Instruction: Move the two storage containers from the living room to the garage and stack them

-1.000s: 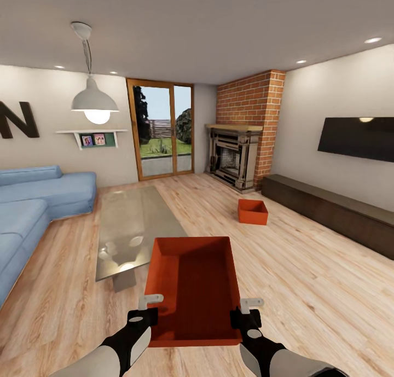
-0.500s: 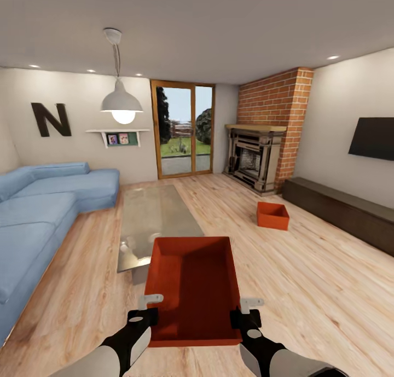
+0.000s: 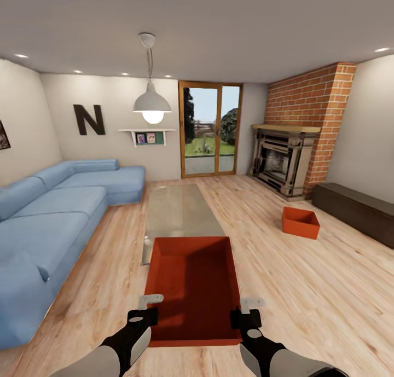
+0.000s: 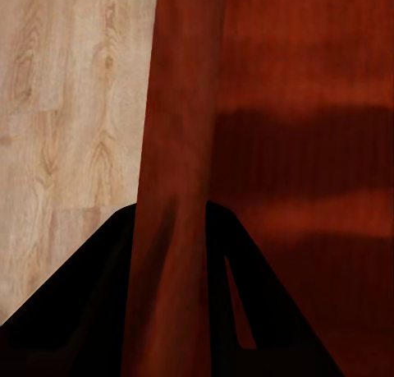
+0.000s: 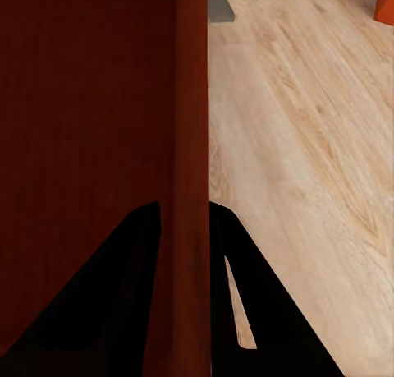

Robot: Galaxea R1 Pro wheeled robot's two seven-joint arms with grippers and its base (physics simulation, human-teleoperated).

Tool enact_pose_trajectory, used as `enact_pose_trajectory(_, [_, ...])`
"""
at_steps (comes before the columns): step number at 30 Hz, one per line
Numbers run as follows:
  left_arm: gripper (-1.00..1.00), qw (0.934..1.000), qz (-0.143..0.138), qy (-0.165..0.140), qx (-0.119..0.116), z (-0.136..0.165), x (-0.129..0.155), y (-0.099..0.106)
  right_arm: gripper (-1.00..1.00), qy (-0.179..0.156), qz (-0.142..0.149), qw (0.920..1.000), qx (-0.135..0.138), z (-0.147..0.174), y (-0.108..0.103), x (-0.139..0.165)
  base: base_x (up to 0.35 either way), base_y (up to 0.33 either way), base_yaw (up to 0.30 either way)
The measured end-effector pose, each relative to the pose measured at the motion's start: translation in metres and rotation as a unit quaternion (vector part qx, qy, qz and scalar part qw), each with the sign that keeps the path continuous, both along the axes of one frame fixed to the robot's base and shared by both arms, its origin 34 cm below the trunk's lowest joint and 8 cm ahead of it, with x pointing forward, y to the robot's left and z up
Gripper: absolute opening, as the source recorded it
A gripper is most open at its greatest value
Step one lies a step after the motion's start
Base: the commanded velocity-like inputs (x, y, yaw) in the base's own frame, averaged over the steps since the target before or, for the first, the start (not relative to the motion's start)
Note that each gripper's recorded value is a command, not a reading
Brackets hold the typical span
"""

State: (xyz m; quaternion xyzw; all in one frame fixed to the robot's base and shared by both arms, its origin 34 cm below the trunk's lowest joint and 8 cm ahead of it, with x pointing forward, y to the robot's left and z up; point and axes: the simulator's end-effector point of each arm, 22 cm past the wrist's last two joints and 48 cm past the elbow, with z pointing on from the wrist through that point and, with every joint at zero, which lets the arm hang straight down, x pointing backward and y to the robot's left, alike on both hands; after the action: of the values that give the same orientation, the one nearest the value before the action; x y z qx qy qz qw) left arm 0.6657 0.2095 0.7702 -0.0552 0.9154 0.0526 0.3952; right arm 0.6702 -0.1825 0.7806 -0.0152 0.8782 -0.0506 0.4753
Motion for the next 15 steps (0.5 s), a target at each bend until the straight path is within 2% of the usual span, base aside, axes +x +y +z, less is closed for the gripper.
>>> enact_pose_trajectory(15, [-1.0, 1.0, 0.0, 0.0, 0.0, -0.0002, -0.0002, -0.0001, -1.0, 0.0, 0.0, 1.0, 0.0, -0.0002, 0.0, -0.0001, 0.0, 0.0, 0.3])
